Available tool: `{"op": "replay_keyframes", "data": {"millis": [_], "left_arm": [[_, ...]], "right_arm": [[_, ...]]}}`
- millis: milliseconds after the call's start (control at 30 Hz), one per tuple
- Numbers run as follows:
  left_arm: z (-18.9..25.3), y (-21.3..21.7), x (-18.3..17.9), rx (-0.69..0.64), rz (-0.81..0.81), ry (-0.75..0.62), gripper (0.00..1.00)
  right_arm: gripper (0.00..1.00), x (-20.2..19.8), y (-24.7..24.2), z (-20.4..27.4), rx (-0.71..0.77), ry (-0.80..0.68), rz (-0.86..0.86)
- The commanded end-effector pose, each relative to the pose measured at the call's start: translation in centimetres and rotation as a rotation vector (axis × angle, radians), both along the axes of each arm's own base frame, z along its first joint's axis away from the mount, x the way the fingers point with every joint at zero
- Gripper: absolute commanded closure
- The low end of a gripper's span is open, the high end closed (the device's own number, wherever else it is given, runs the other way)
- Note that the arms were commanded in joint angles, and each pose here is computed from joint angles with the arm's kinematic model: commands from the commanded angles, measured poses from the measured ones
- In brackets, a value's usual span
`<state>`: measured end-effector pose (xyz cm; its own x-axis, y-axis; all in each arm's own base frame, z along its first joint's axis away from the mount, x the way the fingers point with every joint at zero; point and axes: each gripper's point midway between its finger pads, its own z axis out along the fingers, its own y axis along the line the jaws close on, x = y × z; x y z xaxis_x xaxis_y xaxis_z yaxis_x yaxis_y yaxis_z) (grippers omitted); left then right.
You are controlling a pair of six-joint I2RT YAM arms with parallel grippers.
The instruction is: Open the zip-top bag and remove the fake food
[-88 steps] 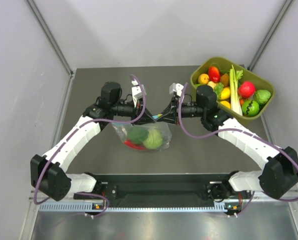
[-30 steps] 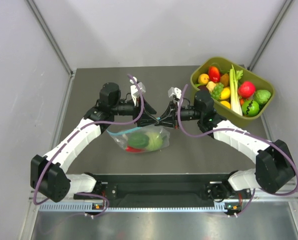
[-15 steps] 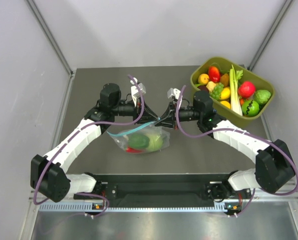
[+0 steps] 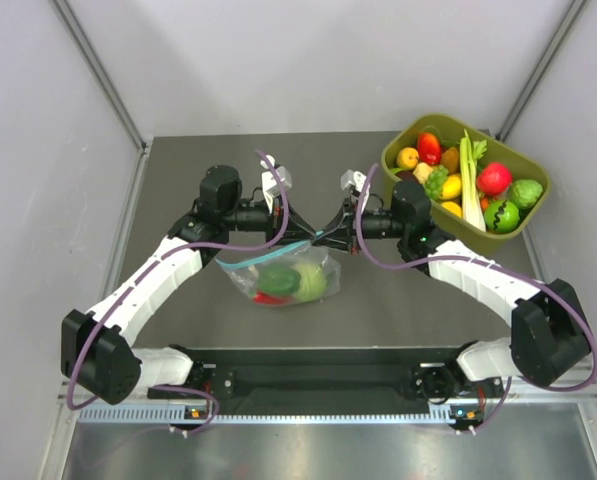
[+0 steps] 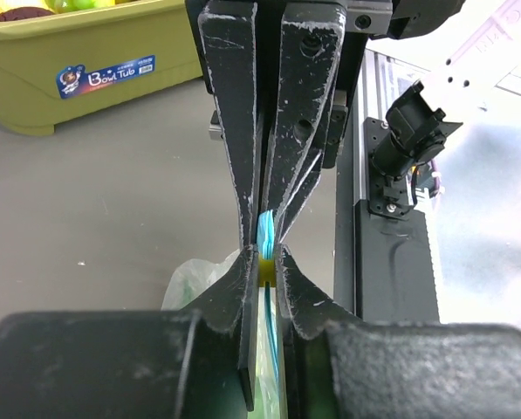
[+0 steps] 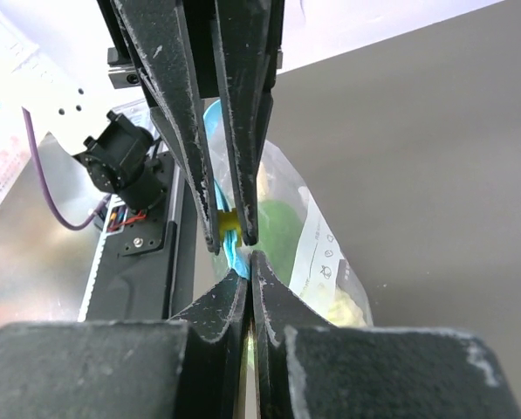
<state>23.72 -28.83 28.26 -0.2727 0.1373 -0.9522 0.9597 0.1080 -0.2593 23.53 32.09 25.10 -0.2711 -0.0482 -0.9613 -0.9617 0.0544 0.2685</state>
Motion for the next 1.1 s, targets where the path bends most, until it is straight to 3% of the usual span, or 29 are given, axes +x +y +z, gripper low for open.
{"op": "replay_keyframes", "data": {"millis": [0,500,1067], "left_arm": [[1.0,-0.1,-1.1,-0.012,-0.057,-0.014,1.00],[0.8,0.0,-0.9,0.013,-0.041,-0.021,1.00],[0.8,0.2,-0.8,0.022,-0.029,-0.028,1.00]], "right_arm": [[1.00,0.8,-0.7,3.2,0.077,-0.103,-0.038],[1.00,3.6,-4.5,4.0,0.087,-0.114,-0.202],[1.00,10.5,-9.5,4.3,0.106,-0.066,-0.501]]}}
